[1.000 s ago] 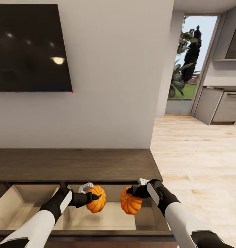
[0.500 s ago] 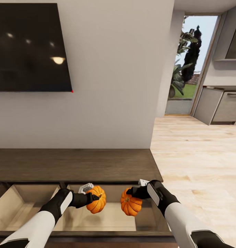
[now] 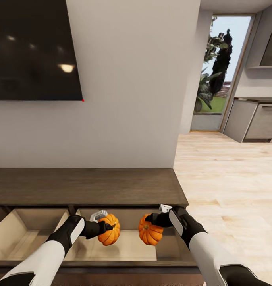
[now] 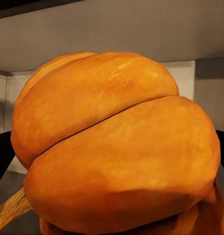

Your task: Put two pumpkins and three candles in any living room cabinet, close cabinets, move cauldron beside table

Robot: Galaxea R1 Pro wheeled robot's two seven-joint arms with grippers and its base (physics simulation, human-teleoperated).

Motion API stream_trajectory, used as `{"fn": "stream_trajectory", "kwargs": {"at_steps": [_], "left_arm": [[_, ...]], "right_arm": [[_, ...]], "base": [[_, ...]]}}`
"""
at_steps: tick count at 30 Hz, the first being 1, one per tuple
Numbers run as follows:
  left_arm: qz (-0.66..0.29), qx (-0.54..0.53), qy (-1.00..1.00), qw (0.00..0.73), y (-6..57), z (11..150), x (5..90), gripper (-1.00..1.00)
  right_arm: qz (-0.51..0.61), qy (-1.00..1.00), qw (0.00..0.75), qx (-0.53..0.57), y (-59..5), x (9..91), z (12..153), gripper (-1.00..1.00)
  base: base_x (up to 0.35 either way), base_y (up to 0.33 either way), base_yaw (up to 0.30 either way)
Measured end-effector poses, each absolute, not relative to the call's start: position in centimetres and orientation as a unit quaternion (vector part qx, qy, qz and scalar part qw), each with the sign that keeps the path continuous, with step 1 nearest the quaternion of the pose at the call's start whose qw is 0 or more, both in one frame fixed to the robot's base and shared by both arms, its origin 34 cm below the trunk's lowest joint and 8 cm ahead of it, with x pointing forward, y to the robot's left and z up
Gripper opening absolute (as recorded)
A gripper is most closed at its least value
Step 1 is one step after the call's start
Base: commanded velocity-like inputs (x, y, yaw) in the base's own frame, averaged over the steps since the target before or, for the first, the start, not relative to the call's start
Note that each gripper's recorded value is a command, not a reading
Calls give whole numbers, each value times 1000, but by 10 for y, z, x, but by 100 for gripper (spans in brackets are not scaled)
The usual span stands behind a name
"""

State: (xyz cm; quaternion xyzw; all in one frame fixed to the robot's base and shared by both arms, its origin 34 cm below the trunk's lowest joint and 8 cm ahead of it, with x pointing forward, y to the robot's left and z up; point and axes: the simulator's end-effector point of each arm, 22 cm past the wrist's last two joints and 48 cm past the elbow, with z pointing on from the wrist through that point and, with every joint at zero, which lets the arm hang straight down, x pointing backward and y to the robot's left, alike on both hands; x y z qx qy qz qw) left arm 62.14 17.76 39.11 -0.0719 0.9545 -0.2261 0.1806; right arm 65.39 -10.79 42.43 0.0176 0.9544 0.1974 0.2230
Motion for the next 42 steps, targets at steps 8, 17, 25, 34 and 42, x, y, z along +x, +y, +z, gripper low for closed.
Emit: {"fn": "stream_trajectory", "kwargs": {"at_steps": [8, 17, 25, 34, 42], "left_arm": [[-222, -73, 955, 182, 179, 377, 622, -100], [-219, -71, 955, 188, 180, 379, 625, -100], [-215, -69, 956, 189, 182, 378, 625, -100], [-216, -69, 956, 188, 181, 378, 625, -100], [-216, -70, 957, 180, 180, 372, 622, -100]], "right_arm": [[197, 951, 237, 15, -108, 663, 420, -100], [197, 950, 240, 14, -108, 666, 423, -100], [195, 951, 238, 13, -109, 665, 421, -100], [194, 953, 232, 13, -110, 662, 418, -100], [194, 955, 224, 14, -110, 659, 411, -100]], "base": [[0, 0, 0], [39, 0, 0], [67, 0, 0], [4, 0, 0], [0, 0, 0]]}}
